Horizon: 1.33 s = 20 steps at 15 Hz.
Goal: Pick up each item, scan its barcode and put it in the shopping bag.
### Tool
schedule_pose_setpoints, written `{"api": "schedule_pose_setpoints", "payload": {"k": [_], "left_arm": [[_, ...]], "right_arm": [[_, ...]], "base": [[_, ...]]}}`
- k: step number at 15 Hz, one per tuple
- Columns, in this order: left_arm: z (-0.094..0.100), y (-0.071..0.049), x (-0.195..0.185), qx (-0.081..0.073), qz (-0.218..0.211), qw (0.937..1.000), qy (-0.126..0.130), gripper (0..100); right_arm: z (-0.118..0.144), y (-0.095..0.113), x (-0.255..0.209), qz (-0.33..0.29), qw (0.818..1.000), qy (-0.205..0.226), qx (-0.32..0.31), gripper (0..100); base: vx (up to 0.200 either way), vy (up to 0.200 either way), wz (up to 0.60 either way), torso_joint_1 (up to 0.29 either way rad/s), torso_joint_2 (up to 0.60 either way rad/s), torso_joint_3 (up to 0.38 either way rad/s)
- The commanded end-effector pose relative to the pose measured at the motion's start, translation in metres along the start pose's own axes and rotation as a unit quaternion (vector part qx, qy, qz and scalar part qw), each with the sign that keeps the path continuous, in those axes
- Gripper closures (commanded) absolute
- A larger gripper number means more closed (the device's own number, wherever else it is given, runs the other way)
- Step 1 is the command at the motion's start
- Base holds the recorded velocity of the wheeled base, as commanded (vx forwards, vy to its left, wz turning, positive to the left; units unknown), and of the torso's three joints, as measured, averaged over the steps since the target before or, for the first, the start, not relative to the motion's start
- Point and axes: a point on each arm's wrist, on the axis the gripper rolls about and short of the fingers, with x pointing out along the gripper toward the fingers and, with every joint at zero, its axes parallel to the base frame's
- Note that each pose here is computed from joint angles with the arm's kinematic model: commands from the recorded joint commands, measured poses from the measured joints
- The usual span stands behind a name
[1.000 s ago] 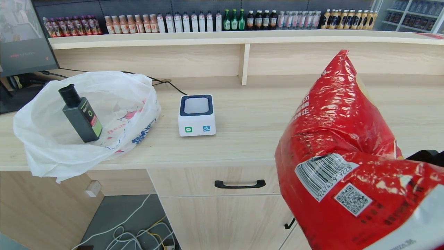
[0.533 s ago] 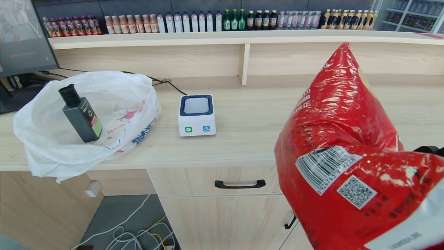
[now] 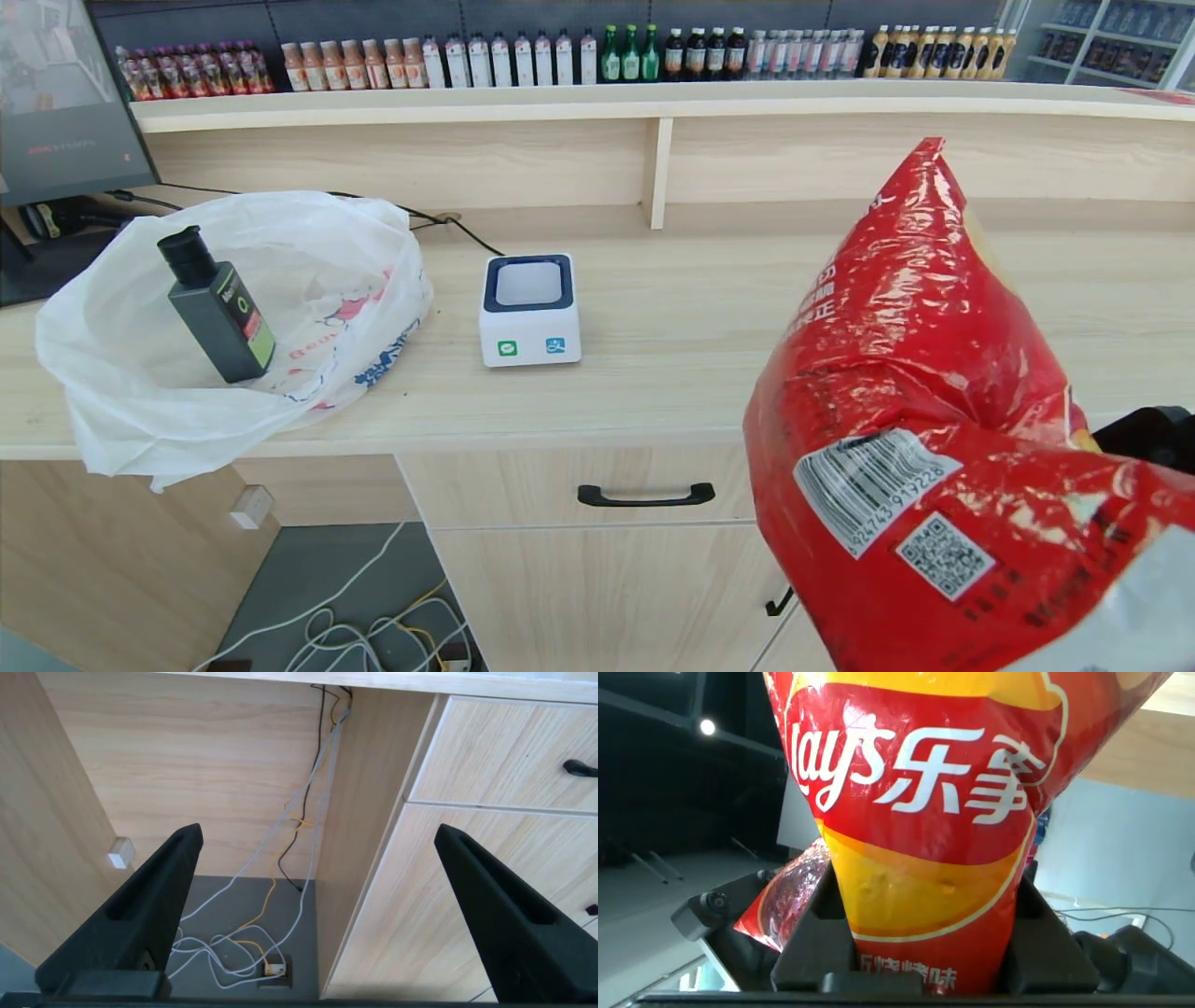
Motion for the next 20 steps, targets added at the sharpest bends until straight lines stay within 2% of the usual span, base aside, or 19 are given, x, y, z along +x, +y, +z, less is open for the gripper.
{"api": "schedule_pose_setpoints", "payload": {"k": [1,2,5,7,8,10,13,14,16,17,20], "left_arm": [[0.0,0.0,0.0,0.0,0.001,1.0,0.0,0],[0.0,0.0,0.0,0.0,0.001,1.0,0.0,0],[0.0,0.0,0.0,0.0,0.001,1.0,0.0,0],[0.0,0.0,0.0,0.0,0.0,1.0,0.0,0],[0.0,0.0,0.0,0.0,0.001,1.0,0.0,0],[0.0,0.0,0.0,0.0,0.001,1.0,0.0,0],[0.0,0.0,0.0,0.0,0.001,1.0,0.0,0],[0.0,0.0,0.0,0.0,0.0,1.0,0.0,0],[0.0,0.0,0.0,0.0,0.0,1.0,0.0,0],[0.0,0.0,0.0,0.0,0.001,1.0,0.0,0],[0.0,0.0,0.0,0.001,0.0,1.0,0.0,0]], "right_arm": [[-0.003,-0.012,-0.004,-0.029,0.999,0.012,-0.025,100],[-0.004,-0.021,-0.004,-0.052,0.996,0.018,-0.063,100],[0.005,-0.018,0.006,-0.041,0.987,0.003,-0.154,100],[0.009,-0.028,0.006,-0.067,0.972,0.003,-0.226,100],[0.01,-0.037,0.006,-0.087,0.953,0.013,-0.29,100],[0.01,-0.039,0.009,-0.085,0.932,0.027,-0.353,100],[0.013,-0.041,0.013,-0.087,0.878,0.032,-0.469,100],[0.014,-0.04,0.014,-0.093,0.858,0.023,-0.505,100],[0.017,-0.037,0.018,-0.097,0.835,0.004,-0.542,100],[0.021,-0.031,0.026,-0.096,0.804,-0.019,-0.587,100],[0.028,-0.026,0.033,-0.148,0.748,-0.084,-0.642,100]], "base": [[0.0,0.0,0.0,0.0,0.0,0.0],[0.0,0.0,0.0,0.0,0.0,0.0],[0.0,0.0,0.0,0.0,0.0,0.0],[0.0,0.0,0.0,0.0,0.0,0.0],[0.0,0.0,0.0,0.0,0.0,0.0],[0.0,0.0,0.0,0.0,0.0,0.0],[0.0,0.0,0.0,0.0,0.0,0.0],[0.0,0.0,0.0,0.0,0.0,0.0],[0.0,0.0,0.0,0.0,0.0,0.0],[0.0,0.0,0.0,0.0,0.0,0.0],[0.0,0.0,0.0,0.0,0.0,0.0]]}}
